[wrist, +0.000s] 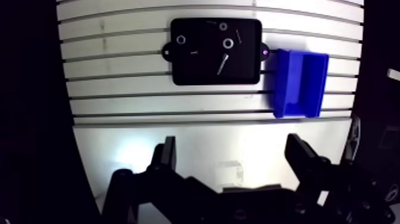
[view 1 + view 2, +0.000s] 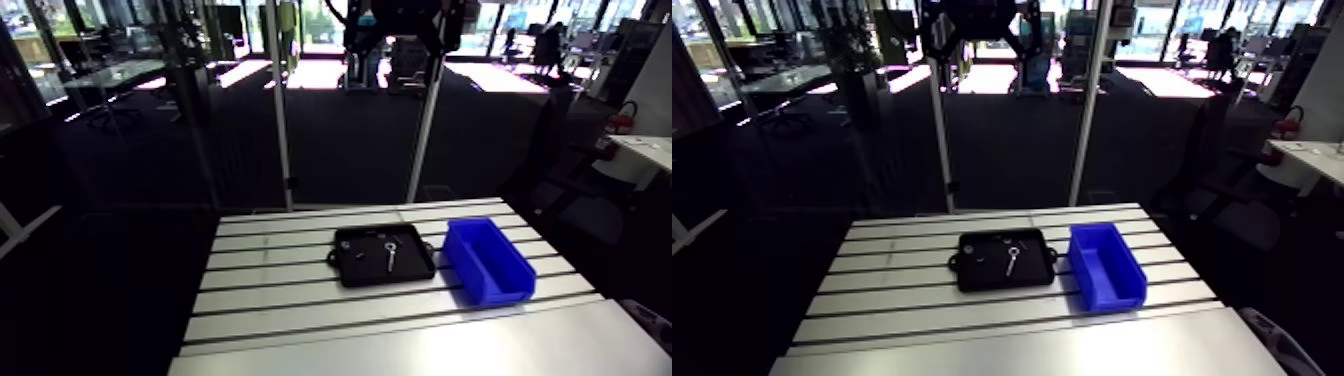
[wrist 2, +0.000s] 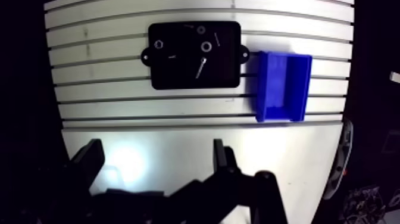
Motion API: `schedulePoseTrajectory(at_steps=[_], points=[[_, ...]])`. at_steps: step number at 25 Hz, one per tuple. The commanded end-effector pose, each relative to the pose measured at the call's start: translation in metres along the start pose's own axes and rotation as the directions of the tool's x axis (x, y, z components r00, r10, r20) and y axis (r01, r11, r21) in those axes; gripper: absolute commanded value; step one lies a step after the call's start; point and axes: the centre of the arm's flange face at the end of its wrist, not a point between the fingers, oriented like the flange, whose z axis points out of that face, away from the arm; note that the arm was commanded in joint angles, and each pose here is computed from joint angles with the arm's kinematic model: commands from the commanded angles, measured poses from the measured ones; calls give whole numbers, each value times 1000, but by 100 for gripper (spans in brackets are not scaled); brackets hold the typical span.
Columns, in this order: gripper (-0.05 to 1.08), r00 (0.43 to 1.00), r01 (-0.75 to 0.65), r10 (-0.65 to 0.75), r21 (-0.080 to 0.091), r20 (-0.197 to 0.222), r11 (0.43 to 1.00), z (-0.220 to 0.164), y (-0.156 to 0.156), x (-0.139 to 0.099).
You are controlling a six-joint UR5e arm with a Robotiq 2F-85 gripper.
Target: Pick up the M10 bolt from the tray and put it into the blue bin.
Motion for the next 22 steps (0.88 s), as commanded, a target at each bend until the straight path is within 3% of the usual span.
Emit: schedulePoseTrajectory(at_steps=[1,12,22], points=[[1,1000,-16,16,-1,-2,1000,1,0,1],[1,999,-53,53,-5,6,999,5,1,0],[1,995,-94,94,-6,-17,996,6,3,7]])
